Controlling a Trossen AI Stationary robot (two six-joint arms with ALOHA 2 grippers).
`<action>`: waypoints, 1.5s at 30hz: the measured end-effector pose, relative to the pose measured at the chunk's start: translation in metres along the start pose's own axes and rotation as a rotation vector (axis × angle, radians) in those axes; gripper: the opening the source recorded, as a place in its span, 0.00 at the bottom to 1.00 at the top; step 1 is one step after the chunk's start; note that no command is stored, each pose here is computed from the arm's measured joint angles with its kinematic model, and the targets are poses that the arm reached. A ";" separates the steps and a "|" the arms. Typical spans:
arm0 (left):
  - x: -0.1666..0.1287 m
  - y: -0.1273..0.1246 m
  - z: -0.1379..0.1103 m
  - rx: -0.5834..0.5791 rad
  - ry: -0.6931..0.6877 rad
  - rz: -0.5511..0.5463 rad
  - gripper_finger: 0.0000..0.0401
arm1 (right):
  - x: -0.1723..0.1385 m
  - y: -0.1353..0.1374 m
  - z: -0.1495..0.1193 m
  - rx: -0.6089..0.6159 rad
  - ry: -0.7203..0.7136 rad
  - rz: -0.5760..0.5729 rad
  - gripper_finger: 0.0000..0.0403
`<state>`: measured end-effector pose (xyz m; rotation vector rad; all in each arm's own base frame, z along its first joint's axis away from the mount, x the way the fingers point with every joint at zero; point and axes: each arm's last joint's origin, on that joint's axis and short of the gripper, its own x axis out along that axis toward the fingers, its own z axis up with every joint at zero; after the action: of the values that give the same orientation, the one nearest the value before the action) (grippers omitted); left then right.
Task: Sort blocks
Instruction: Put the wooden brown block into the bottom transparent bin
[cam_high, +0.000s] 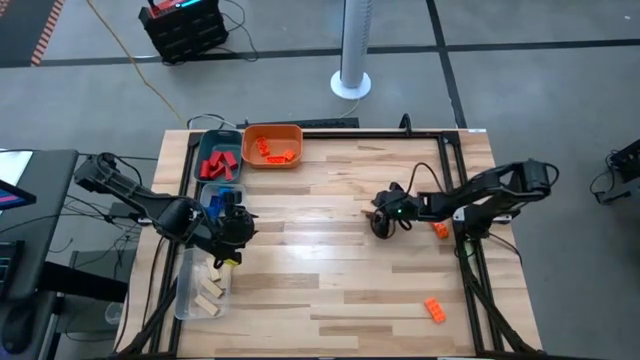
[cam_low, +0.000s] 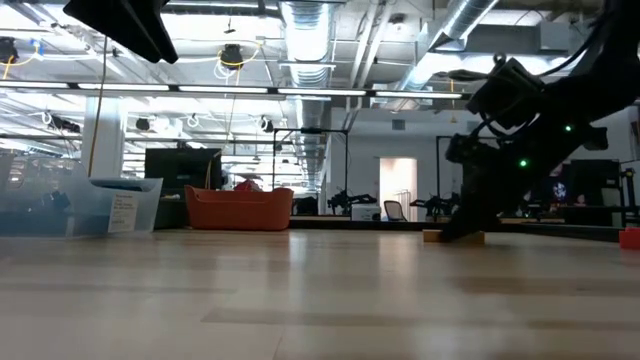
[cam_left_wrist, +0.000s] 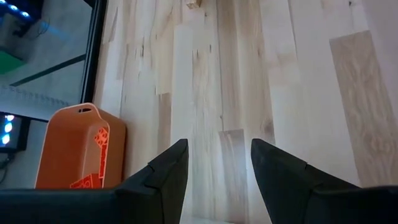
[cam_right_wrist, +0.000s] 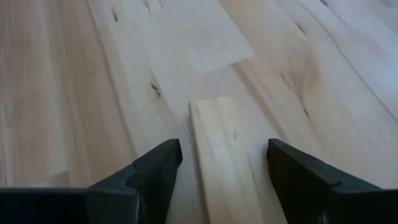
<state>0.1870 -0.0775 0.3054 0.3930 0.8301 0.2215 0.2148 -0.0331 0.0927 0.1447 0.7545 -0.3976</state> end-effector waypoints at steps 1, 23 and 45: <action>0.000 0.000 0.000 -0.001 0.001 0.000 0.42 | 0.002 0.000 -0.001 0.005 0.002 -0.003 0.65; 0.004 -0.005 0.014 0.045 -0.101 -0.024 0.42 | -0.023 0.021 0.056 0.056 -0.220 0.065 0.15; 0.069 -0.050 0.034 0.447 -0.186 -0.019 0.42 | -0.036 0.135 0.146 -0.096 -0.369 0.564 0.19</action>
<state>0.2598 -0.1072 0.2585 0.8119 0.6958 -0.0219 0.3380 0.0620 0.2210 0.1806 0.3423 0.1493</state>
